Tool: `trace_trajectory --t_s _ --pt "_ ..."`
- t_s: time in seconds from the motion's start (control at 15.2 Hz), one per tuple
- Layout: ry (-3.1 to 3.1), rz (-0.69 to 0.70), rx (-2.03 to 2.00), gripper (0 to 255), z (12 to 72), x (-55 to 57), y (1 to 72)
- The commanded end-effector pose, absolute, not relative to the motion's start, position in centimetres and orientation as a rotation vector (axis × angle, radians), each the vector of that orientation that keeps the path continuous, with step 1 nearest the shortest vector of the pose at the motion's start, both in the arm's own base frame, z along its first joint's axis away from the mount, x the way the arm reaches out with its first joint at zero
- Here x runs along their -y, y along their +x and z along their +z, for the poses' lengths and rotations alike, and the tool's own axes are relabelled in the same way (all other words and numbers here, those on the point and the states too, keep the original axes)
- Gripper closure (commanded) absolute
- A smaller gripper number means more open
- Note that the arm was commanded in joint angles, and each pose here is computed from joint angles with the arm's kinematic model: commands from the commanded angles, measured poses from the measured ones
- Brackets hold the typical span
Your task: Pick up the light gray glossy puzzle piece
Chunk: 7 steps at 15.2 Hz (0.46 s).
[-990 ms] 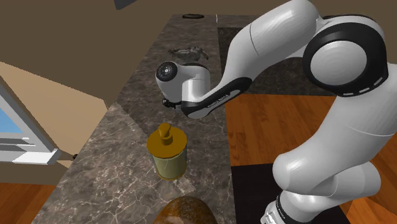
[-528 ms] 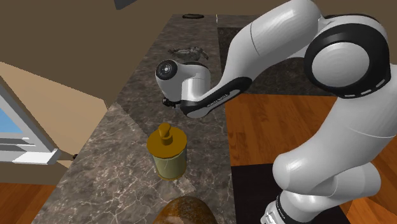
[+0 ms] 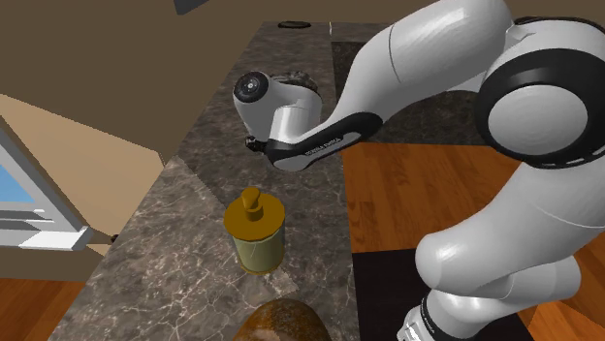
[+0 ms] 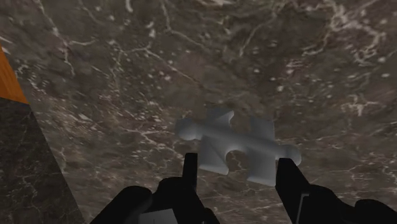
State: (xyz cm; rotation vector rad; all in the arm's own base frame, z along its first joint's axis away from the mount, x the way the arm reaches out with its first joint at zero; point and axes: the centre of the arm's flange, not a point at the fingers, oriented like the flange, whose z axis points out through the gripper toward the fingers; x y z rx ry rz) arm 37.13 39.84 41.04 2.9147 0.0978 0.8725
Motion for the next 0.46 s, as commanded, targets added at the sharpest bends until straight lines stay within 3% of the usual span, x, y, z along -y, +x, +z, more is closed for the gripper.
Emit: trace_trajectory --t_s 0.0,0.4 --pt "2.915 0.871 -0.098 255 42.1 -39.8 37.2" --pt "2.915 0.871 -0.098 255 44.3 -39.8 37.2"
